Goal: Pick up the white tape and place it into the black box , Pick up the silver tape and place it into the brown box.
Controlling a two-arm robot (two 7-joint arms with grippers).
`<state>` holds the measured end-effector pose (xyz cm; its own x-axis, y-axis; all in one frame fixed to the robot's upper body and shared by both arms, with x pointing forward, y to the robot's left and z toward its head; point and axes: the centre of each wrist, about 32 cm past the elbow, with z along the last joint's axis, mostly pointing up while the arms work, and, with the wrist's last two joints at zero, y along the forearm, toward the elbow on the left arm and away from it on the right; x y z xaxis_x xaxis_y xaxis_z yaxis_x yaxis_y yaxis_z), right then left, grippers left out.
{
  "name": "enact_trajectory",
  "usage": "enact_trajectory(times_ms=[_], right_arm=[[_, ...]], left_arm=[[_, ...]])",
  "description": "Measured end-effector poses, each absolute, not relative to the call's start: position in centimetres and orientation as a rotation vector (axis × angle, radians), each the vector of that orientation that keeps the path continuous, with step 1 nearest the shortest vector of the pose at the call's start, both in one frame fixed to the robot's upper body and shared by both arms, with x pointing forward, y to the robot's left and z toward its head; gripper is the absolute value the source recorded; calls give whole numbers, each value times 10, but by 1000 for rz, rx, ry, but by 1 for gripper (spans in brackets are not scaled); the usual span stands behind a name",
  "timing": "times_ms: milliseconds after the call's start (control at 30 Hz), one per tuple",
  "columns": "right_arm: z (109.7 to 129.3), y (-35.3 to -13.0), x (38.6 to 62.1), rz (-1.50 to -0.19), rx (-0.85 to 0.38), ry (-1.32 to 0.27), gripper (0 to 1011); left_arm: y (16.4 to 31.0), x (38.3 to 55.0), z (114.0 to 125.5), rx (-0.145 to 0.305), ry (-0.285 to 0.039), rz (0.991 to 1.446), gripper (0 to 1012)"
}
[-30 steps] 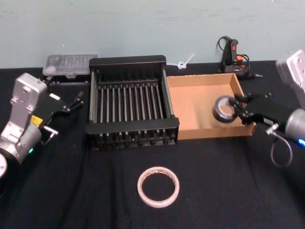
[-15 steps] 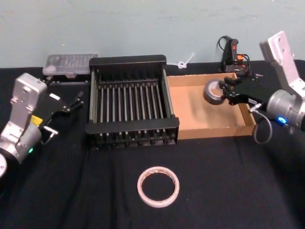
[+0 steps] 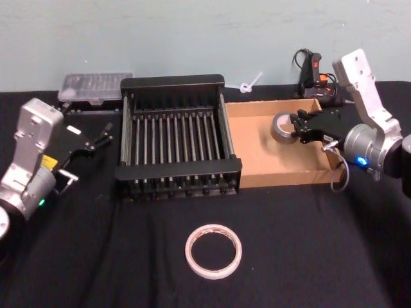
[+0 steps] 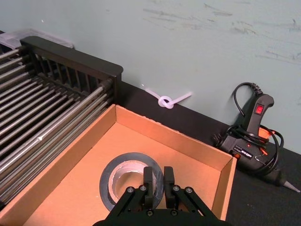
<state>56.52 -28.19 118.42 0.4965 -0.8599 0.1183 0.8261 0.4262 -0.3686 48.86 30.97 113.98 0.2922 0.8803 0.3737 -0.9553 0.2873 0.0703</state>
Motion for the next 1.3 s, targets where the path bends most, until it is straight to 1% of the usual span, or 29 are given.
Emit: enact_trajectory(times_ms=[367, 433, 500, 533, 600, 667, 833, 867, 967, 1033, 1067, 1133, 1167, 1267, 1300], right_arm=[[1184, -282, 565, -1058, -409, 88, 143], [1184, -282, 565, -1057, -408, 88, 172], [1184, -282, 565, -1056, -407, 88, 222], [1184, -282, 565, -1056, -407, 88, 277], [1184, -282, 565, -1056, -406, 89, 309], [1185, -282, 565, -1056, -406, 89, 392], [1185, -282, 565, -1055, -405, 89, 534], [1185, -282, 565, -1055, -405, 89, 592], [1185, -282, 565, -1055, -405, 90, 674], [1185, -282, 565, -1055, -405, 90, 706], [1185, -282, 565, -1055, -405, 90, 772], [1185, -282, 565, -1054, -405, 90, 808], [1185, -282, 565, -1054, -405, 90, 863], [1185, -282, 565, -1054, -405, 90, 913], [1185, -282, 565, -1054, -405, 90, 959]], left_arm=[[310, 489, 1140, 304, -285, 1248, 1001], [310, 489, 1140, 304, -285, 1248, 1001], [310, 489, 1140, 304, -285, 1248, 1001], [310, 489, 1140, 305, -285, 1248, 1001], [310, 489, 1140, 304, -285, 1248, 1001], [310, 489, 1140, 304, -285, 1248, 1001], [310, 489, 1140, 304, -285, 1248, 1001], [310, 489, 1140, 304, -285, 1248, 1001], [310, 489, 1140, 304, -285, 1248, 1001], [310, 489, 1140, 304, -285, 1248, 1001], [310, 489, 1140, 304, -285, 1248, 1001], [310, 489, 1140, 304, -285, 1248, 1001], [310, 489, 1140, 304, -285, 1248, 1001], [310, 489, 1140, 305, -285, 1248, 1001], [310, 489, 1140, 304, -285, 1248, 1001]])
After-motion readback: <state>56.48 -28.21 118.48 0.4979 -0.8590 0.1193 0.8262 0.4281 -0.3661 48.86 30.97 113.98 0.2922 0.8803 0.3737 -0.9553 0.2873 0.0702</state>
